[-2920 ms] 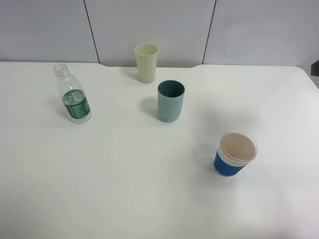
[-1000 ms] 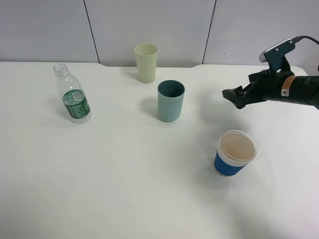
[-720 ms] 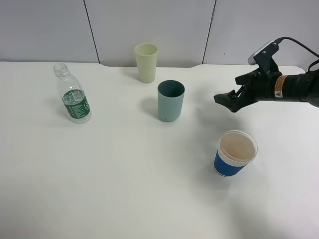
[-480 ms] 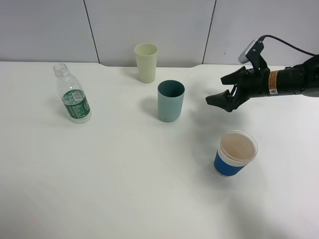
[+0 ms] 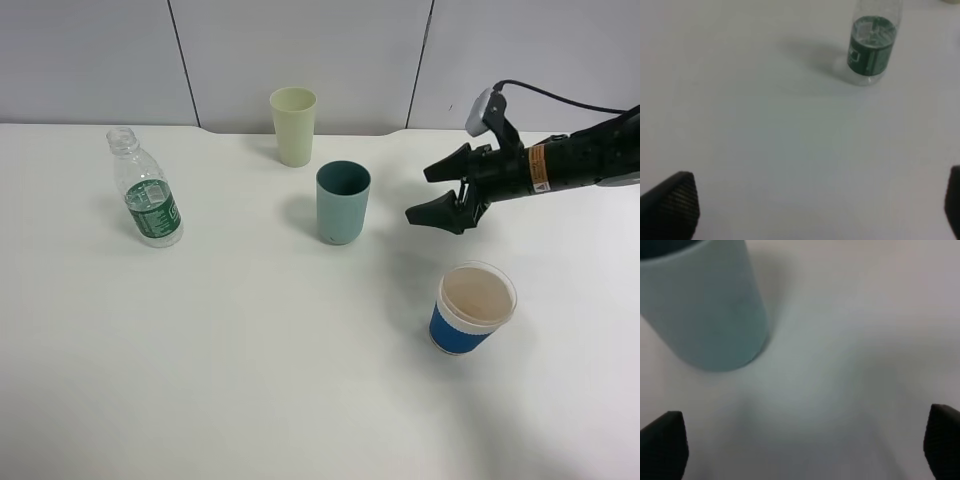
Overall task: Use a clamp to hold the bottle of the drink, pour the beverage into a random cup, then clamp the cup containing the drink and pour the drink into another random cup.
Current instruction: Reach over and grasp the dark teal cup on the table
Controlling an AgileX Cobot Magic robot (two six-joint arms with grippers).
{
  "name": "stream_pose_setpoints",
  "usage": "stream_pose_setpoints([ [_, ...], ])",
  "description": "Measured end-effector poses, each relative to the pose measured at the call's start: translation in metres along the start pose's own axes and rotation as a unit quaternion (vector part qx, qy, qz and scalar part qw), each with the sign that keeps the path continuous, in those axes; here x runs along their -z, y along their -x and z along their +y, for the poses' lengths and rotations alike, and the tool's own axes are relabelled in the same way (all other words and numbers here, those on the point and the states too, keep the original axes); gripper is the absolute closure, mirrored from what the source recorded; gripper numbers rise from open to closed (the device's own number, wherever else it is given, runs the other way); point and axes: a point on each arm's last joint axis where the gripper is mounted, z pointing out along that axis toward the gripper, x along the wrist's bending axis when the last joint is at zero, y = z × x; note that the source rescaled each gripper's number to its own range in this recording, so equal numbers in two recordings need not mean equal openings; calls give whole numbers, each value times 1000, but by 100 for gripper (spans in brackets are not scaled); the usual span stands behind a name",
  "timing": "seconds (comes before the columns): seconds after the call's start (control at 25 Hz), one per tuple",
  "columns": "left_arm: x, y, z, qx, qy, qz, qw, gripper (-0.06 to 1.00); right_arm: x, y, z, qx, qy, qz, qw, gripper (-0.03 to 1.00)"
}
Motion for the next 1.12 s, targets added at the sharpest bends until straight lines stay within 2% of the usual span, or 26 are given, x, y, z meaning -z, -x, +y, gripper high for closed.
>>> stream_pose_setpoints([
  [0.2, 0, 0, 0, 0, 0, 0, 1000, -6, -3, -2, -5, 25, -4, 15, 1000, 17],
  [0.44, 0, 0, 0, 0, 0, 0, 1000, -6, -3, -5, -5, 107, -7, 26, 994, 17],
  [0.76, 0, 0, 0, 0, 0, 0, 1000, -6, -17, -14, 3, 130, -4, 48, 990, 17],
  [1.12, 0, 0, 0, 0, 0, 0, 1000, -6, -34, -22, 13, 136, 27, 48, 989, 17],
])
